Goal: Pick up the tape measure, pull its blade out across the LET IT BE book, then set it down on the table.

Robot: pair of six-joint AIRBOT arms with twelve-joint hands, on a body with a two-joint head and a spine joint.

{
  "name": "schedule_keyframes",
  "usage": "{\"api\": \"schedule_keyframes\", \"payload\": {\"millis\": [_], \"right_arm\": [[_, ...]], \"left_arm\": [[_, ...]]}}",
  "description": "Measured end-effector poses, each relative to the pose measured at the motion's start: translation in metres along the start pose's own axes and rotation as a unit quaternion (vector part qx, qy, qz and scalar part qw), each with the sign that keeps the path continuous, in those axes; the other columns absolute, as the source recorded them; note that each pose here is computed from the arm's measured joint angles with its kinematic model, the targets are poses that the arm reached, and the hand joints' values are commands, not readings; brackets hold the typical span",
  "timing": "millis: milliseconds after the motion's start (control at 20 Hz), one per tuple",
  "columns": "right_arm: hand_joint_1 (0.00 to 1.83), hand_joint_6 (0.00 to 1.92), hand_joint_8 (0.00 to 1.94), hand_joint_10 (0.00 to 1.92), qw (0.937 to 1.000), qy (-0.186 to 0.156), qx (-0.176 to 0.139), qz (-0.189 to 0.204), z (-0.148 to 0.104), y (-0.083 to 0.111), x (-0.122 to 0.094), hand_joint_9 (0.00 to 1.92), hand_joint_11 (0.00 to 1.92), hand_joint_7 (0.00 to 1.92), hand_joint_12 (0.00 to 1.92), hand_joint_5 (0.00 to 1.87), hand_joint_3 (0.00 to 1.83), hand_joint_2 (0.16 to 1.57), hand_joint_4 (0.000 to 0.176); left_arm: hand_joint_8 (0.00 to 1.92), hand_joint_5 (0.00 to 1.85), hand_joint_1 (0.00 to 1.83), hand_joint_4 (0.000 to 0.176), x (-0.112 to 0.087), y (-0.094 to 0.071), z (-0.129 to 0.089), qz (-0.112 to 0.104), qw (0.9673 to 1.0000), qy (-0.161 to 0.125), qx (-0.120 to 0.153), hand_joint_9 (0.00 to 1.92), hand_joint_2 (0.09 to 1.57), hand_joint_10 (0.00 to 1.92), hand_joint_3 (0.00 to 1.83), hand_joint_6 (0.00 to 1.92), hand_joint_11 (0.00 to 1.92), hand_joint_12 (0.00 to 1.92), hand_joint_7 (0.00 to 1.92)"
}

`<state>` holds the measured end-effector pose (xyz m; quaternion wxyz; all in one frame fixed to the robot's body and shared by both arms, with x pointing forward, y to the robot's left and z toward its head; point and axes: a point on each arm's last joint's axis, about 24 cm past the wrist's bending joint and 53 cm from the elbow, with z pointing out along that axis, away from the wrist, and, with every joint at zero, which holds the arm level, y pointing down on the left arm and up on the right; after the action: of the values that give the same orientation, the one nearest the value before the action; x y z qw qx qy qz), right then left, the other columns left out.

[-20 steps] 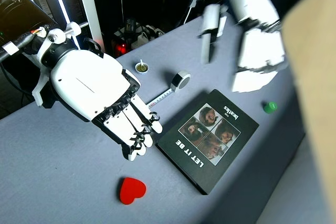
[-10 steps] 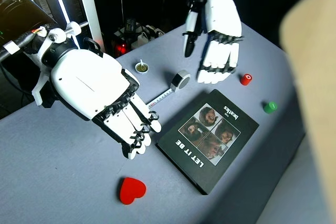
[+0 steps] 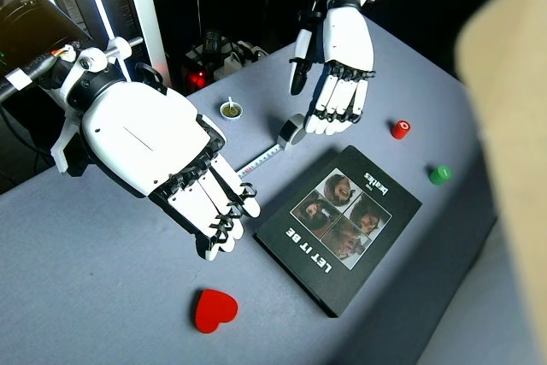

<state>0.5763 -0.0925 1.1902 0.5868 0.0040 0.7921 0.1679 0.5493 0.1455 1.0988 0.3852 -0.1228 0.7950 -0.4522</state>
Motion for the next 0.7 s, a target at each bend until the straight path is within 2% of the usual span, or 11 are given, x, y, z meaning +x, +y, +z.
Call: {"api": "schedule_keyframes", "payload": {"millis": [50, 150, 300, 500, 700], "right_arm": [[0.0, 0.0, 0.0, 0.01, 1.0, 0.0, -0.001, 0.0, 0.0, 0.0, 0.0, 0.42, 0.11, 0.39, 0.96, 0.29, 0.0, 1.13, 0.085], [0.0, 0.01, 0.01, 0.01, 1.0, 0.001, 0.0, -0.001, 0.0, 0.0, 0.001, 0.43, 0.12, 0.4, 0.96, 0.3, 0.01, 1.13, 0.085], [0.0, 0.0, 0.01, 0.01, 1.0, 0.004, 0.001, 0.0, 0.0, -0.001, 0.003, 0.42, 0.11, 0.42, 0.95, 0.29, 0.01, 1.14, 0.085], [0.0, 0.0, 0.0, 0.01, 1.0, 0.002, 0.001, -0.002, 0.0, -0.001, 0.002, 0.44, 0.12, 0.41, 0.96, 0.29, 0.0, 1.13, 0.085], [0.0, 0.0, 0.0, 0.01, 1.0, 0.003, 0.0, -0.002, -0.001, 0.0, 0.002, 0.45, 0.12, 0.41, 0.95, 0.3, 0.0, 1.13, 0.084]], "left_arm": [[0.0, 0.63, 1.03, 0.0, 0.004, 0.0, 0.003, -0.024, 0.9997, 0.001, 0.002, 0.62, 1.14, 0.01, 0.0, 0.0, 0.28, 0.78, 0.66], [0.0, 0.63, 1.03, 0.0, 0.008, 0.001, 0.005, -0.033, 0.9995, 0.003, 0.003, 0.62, 1.14, 0.01, 0.0, 0.0, 0.29, 0.78, 0.66], [0.01, 0.64, 1.03, 0.0, 0.01, 0.009, 0.01, -0.077, 0.997, -0.007, -0.011, 0.63, 1.13, 0.01, 0.0, 0.0, 0.29, 0.78, 0.68], [0.0, 0.64, 1.03, 0.0, 0.006, 0.03, 0.009, -0.098, 0.9945, -0.027, -0.025, 0.61, 1.14, 0.0, 0.0, 0.0, 0.27, 0.77, 0.68], [0.0, 0.63, 1.04, 0.0, 0.001, 0.031, 0.01, -0.1, 0.9941, -0.04, -0.014, 0.6, 1.14, 0.0, 0.0, 0.0, 0.27, 0.77, 0.66]]}}
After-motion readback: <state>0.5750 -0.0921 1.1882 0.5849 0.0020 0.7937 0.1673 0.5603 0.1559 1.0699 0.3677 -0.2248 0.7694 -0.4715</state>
